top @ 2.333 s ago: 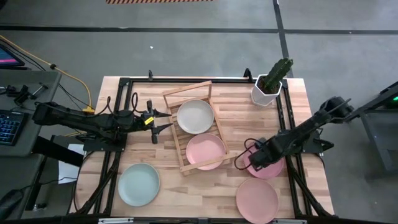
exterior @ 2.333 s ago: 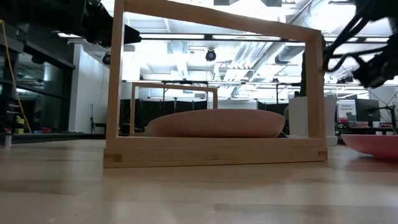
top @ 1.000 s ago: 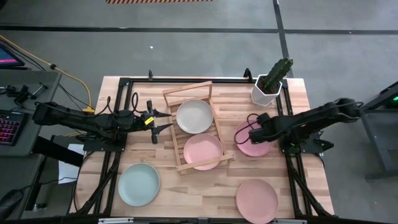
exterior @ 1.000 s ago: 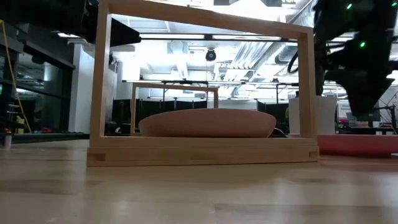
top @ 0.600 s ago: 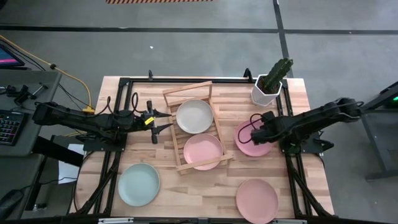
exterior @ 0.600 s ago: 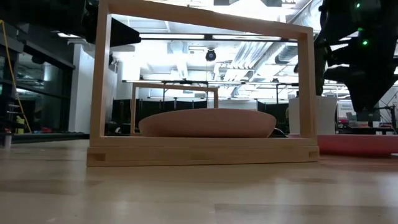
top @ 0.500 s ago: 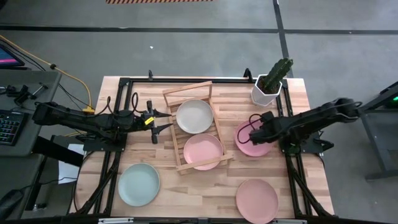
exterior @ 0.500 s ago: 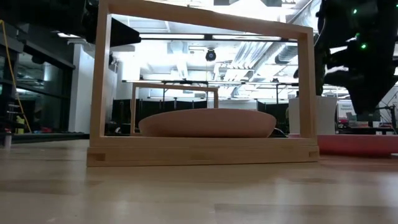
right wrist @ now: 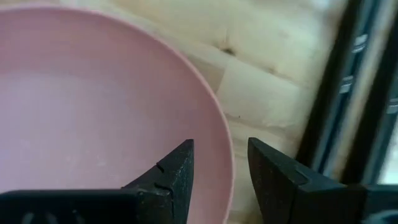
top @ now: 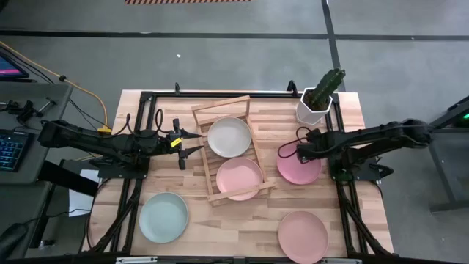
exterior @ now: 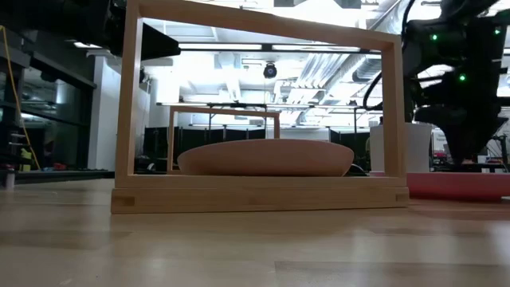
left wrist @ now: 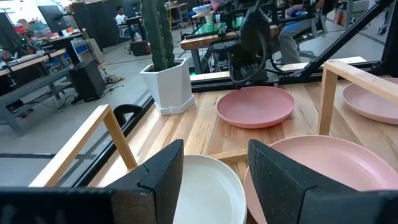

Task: Place and stack plates onto a shelf
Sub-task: Stack the top pink plate on top of the pink plate on the shelf

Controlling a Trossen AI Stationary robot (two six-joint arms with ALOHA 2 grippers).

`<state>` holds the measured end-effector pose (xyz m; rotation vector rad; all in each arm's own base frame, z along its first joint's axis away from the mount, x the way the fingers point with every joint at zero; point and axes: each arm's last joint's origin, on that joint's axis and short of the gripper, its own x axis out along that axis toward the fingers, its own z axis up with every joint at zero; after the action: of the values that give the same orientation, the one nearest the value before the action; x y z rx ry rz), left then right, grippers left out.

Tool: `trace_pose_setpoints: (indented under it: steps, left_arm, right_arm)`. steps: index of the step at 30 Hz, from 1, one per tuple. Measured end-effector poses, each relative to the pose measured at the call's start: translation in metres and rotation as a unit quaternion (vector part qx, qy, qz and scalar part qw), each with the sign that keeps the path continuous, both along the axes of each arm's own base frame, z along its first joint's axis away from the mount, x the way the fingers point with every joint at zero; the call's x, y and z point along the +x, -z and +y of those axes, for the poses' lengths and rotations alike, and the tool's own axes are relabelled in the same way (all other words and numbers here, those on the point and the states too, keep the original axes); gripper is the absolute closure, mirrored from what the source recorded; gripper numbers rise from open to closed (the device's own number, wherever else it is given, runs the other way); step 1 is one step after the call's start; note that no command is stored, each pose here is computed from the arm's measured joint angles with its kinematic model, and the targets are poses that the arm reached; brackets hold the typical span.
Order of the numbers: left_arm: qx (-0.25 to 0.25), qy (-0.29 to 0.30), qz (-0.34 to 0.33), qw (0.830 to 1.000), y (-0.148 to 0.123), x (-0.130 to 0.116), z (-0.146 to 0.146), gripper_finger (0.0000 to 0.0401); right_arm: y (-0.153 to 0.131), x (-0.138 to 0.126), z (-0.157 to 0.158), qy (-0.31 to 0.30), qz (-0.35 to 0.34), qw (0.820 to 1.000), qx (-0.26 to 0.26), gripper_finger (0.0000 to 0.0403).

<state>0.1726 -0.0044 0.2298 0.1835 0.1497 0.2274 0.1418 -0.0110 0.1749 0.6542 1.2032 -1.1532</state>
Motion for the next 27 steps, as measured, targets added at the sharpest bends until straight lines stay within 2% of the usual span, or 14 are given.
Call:
trace_pose_setpoints:
  steps: [6,15,27]
  left_arm:
    - [0.0,0.0,0.0,1.0,0.0,0.0,0.0,0.0231]
    - [0.0,0.0,0.0,1.0,0.0,0.0,0.0,0.0231]
    - [0.0,0.0,0.0,1.0,0.0,0.0,0.0,0.0231]
  right_arm:
    - [0.008,-0.009,-0.008,0.004,-0.06,0.998,0.01,0.0269]
    - [0.029,-0.019,-0.011,0.016,-0.073,0.997,0.033,0.0269]
    - [0.015,-0.011,-0.013,0.001,-0.092,0.996,0.014,0.0269]
